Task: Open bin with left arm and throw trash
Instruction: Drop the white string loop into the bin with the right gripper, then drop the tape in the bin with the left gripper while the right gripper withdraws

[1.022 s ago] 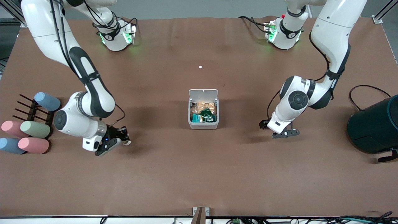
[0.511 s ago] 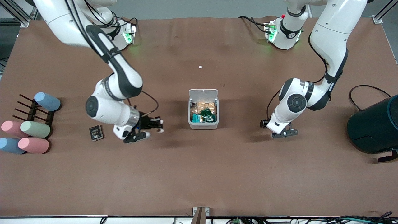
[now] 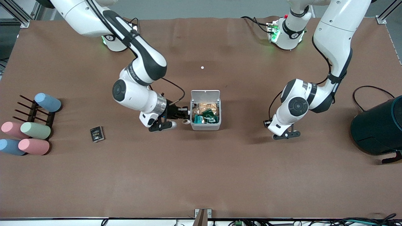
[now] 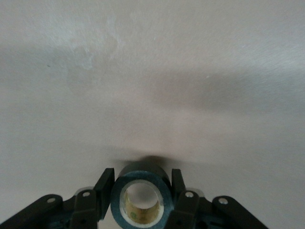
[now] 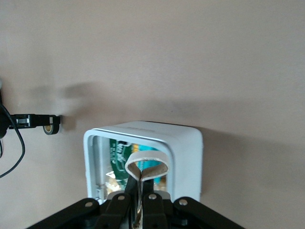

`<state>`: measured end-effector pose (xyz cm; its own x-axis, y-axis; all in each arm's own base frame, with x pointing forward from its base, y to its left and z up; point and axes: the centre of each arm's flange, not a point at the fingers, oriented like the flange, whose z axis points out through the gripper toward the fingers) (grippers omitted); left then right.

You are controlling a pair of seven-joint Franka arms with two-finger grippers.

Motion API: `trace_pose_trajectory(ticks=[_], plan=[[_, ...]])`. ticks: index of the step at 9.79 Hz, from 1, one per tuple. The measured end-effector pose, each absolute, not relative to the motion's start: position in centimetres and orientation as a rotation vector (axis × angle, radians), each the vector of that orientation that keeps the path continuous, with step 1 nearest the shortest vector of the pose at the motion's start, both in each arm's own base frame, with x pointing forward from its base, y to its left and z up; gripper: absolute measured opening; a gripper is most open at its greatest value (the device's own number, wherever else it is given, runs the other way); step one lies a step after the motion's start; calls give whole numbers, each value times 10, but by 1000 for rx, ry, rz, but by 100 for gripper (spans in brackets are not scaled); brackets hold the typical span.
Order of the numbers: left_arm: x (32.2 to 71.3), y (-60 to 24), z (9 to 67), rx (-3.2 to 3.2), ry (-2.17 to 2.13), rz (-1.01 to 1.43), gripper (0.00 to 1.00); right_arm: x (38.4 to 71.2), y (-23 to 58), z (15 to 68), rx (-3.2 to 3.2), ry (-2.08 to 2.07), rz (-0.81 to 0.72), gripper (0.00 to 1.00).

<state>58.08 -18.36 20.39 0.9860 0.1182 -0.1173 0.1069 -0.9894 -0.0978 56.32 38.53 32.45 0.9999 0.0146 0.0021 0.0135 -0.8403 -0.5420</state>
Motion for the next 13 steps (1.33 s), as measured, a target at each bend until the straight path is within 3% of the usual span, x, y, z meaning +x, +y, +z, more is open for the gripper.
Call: trace_pose_trajectory(ticks=[3, 4, 8, 9, 13], plan=[[614, -223, 284, -3065, -227, 316, 53, 532, 439, 325, -2543, 12, -21, 11], [619, -234, 293, -3115, -275, 366, 53, 525, 448, 322, -2540, 14, -17, 21], [629, -294, 289, -3202, -418, 434, 53, 540, 430, 317, -2556, 46, -32, 82], [630, -310, 295, -3204, -467, 416, 53, 549, 417, 315, -2593, 14, -36, 93], [587, -415, 315, -3182, -564, 384, 53, 595, 312, 315, -2901, -326, -21, 94]])
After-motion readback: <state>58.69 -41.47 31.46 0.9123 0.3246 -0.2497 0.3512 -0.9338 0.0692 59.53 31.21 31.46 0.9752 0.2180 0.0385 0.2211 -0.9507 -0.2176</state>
